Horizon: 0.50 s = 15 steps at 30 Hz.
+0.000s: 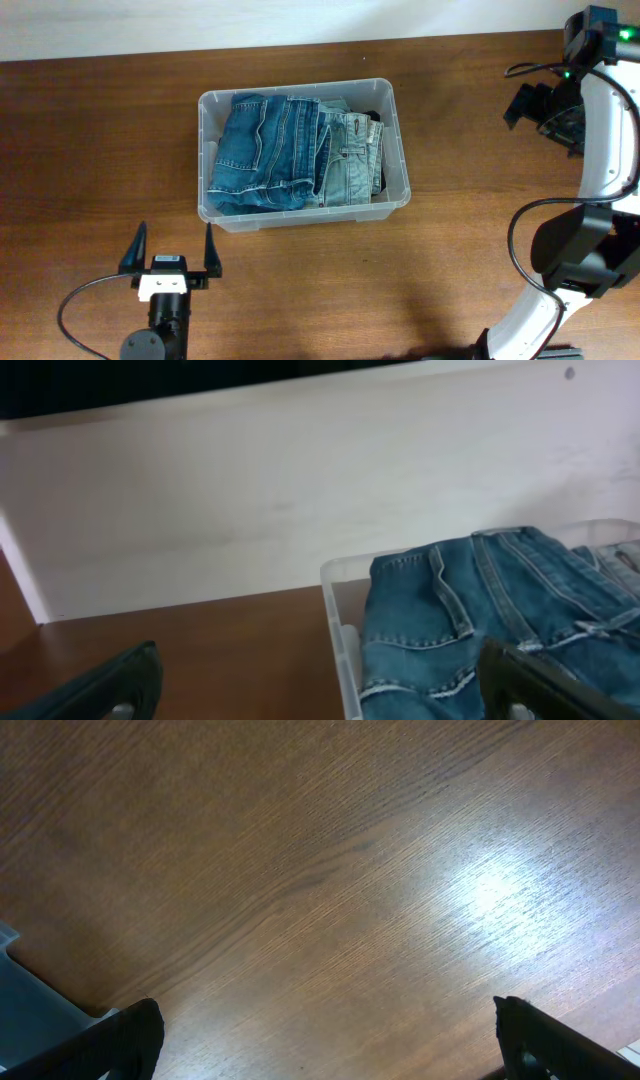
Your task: Pack container
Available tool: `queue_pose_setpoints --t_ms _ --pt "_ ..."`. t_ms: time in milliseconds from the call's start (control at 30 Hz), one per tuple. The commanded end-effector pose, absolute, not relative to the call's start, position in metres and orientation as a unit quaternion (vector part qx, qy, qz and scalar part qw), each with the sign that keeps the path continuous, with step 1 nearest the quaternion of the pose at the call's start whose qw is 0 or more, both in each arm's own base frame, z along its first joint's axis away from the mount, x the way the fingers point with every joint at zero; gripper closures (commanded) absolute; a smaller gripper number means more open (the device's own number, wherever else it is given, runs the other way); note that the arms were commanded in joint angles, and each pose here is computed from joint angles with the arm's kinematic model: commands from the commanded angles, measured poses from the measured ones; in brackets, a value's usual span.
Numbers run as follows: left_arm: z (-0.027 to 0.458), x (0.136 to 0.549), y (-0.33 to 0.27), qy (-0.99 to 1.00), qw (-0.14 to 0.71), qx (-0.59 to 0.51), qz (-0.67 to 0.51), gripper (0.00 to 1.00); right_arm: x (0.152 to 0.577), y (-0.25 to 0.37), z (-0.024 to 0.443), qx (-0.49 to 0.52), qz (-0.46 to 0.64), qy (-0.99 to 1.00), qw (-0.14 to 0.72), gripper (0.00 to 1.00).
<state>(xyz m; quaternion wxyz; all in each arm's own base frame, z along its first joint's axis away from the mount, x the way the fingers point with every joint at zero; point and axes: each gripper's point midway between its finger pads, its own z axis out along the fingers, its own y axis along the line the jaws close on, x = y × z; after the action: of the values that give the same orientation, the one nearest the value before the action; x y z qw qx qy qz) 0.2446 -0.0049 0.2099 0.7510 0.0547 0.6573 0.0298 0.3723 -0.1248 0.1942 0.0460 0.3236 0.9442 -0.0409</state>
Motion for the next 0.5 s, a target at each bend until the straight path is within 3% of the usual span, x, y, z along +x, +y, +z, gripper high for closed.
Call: queue_pose_setpoints --t_ms 0,133,467 --pt "0.199 0.245 -0.004 0.67 0.739 0.059 0.032 0.01 0.372 -0.126 0.194 0.331 -0.041 0.942 0.046 0.02" --pt "0.161 0.246 -0.004 0.726 0.685 0.058 0.025 0.01 0.372 -0.126 0.194 0.33 -0.041 0.942 0.046 0.02" --pt "0.159 0.246 -0.004 0.729 0.682 0.058 0.024 0.01 0.372 -0.126 0.194 0.331 -0.041 0.942 0.046 0.01"
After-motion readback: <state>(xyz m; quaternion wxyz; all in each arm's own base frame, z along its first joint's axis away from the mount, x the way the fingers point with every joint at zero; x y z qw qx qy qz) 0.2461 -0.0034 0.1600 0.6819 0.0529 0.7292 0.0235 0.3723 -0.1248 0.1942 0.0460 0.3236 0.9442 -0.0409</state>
